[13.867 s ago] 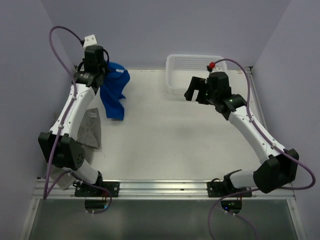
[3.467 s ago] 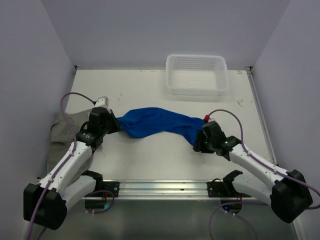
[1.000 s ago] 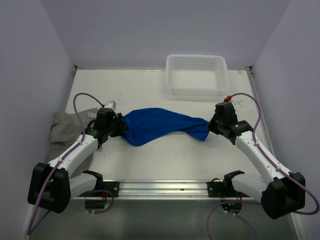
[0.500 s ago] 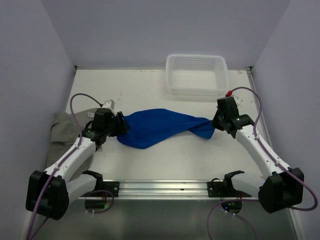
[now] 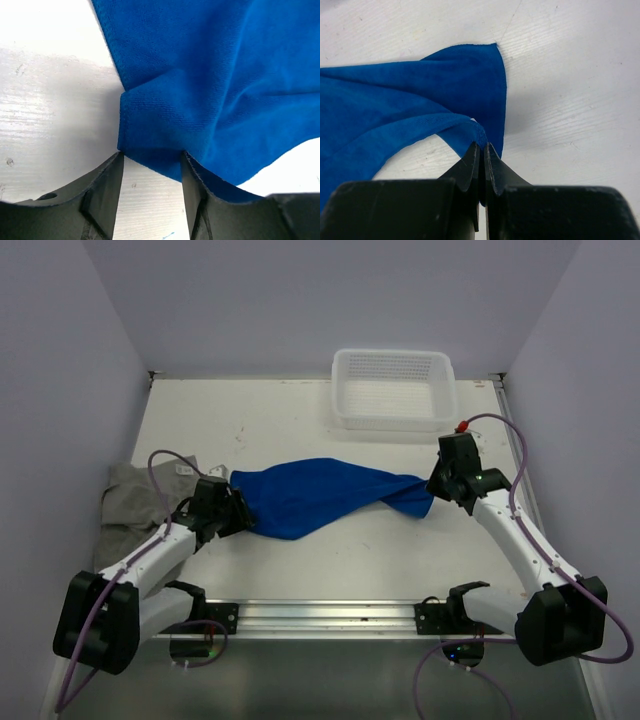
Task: Roll the towels
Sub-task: Flatten the towel
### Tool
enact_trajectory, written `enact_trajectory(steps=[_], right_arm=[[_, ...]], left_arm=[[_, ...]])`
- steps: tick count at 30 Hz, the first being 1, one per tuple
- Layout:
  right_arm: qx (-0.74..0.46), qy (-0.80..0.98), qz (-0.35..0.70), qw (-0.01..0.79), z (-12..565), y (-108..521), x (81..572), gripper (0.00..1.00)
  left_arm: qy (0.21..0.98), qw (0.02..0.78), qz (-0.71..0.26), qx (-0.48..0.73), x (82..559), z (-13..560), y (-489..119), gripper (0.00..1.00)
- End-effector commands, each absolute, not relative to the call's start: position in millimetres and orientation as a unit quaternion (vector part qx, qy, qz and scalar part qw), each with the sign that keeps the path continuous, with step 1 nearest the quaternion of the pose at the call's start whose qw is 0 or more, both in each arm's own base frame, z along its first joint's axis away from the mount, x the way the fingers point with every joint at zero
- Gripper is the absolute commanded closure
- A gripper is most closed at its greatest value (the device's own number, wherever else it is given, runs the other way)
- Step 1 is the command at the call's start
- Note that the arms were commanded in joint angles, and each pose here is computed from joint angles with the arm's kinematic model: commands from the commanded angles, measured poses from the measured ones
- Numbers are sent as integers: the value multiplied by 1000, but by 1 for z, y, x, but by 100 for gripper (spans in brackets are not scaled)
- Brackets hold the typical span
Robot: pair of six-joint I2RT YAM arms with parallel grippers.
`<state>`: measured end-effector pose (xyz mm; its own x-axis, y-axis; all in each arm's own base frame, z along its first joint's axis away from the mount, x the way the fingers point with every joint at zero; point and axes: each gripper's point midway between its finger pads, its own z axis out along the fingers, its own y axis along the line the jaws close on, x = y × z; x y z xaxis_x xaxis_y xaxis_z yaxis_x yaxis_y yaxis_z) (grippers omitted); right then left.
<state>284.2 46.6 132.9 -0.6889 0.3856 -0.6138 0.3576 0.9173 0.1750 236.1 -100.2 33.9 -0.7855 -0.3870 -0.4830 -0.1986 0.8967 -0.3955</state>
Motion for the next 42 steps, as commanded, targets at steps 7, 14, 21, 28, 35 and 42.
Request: enact_trajectory(steps=[7, 14, 21, 28, 35, 42], right_arm=[[194, 917, 25, 347, 135, 46, 288, 100], [189, 914, 32, 356, 148, 47, 287, 100], [181, 910, 54, 369, 172, 52, 282, 100], [180, 907, 75, 373, 190, 59, 283, 100], [195, 907, 69, 366, 186, 58, 295, 100], [208, 914, 45, 347, 168, 48, 310, 100]], left_arm=[[913, 326, -198, -147, 263, 48, -113, 93], [904, 352, -201, -134, 272, 78, -113, 100], [879, 396, -231, -134, 269, 132, -115, 100], [872, 415, -228, -126, 275, 153, -114, 100], [873, 412, -233, -114, 313, 144, -128, 100], [880, 390, -252, -100, 370, 134, -157, 100]])
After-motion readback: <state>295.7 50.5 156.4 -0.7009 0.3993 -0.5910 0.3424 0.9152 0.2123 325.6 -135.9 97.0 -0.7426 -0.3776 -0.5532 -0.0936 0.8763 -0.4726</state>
